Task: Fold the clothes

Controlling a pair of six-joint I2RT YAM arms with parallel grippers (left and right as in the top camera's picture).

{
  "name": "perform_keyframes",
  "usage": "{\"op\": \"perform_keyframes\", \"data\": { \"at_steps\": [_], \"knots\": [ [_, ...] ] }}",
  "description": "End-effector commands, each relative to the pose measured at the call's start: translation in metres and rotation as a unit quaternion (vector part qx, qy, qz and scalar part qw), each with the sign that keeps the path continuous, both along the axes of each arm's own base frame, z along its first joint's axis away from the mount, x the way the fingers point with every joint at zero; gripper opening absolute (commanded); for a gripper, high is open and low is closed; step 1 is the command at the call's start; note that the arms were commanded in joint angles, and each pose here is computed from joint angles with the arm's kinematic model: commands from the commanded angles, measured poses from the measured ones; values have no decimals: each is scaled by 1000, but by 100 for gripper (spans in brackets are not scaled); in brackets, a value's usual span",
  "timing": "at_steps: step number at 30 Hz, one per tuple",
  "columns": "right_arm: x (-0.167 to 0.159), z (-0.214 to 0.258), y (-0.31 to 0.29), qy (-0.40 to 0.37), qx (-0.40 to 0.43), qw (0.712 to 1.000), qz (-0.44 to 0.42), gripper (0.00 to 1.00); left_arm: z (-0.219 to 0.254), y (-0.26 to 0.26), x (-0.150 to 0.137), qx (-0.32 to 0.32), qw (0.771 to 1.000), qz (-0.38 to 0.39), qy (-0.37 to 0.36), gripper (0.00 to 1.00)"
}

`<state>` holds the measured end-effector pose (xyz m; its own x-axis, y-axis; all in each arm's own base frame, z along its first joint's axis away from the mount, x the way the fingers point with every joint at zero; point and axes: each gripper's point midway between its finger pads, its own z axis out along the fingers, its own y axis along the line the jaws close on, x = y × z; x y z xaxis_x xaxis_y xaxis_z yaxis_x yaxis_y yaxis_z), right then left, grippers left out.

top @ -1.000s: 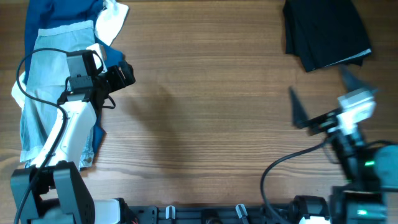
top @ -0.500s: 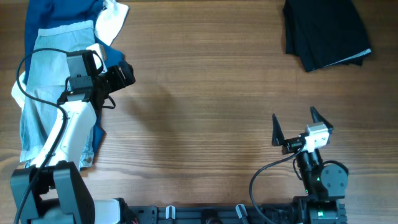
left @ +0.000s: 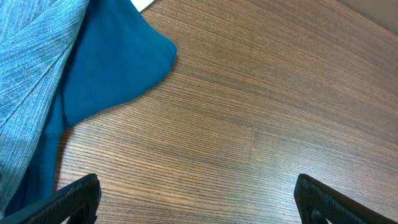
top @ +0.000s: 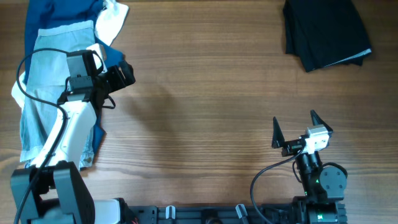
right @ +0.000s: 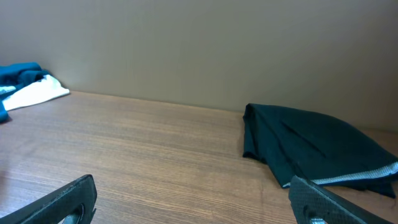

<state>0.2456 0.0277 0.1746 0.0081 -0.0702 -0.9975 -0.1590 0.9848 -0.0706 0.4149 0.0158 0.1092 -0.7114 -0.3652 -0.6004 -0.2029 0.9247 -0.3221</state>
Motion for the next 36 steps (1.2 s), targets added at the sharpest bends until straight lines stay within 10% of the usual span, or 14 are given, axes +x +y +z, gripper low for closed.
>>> {"op": "perform_keyframes", "data": {
  "at_steps": [1,17,24,36],
  "knots": [
    [0,-1,-1,2,9,1000,-5,100,1,-2,1,-1,1000,-4,-2,100],
    [0,-1,-1,2,9,1000,-5,100,64,-1,-46,9,999,2,-33,100],
    [0,-1,-1,2,9,1000,-5,100,127,-9,-120,29,982,6,-185,100],
    [0,-1,-1,2,9,1000,-5,100,95,-15,-158,50,913,7,-404,100]
  ]
}}
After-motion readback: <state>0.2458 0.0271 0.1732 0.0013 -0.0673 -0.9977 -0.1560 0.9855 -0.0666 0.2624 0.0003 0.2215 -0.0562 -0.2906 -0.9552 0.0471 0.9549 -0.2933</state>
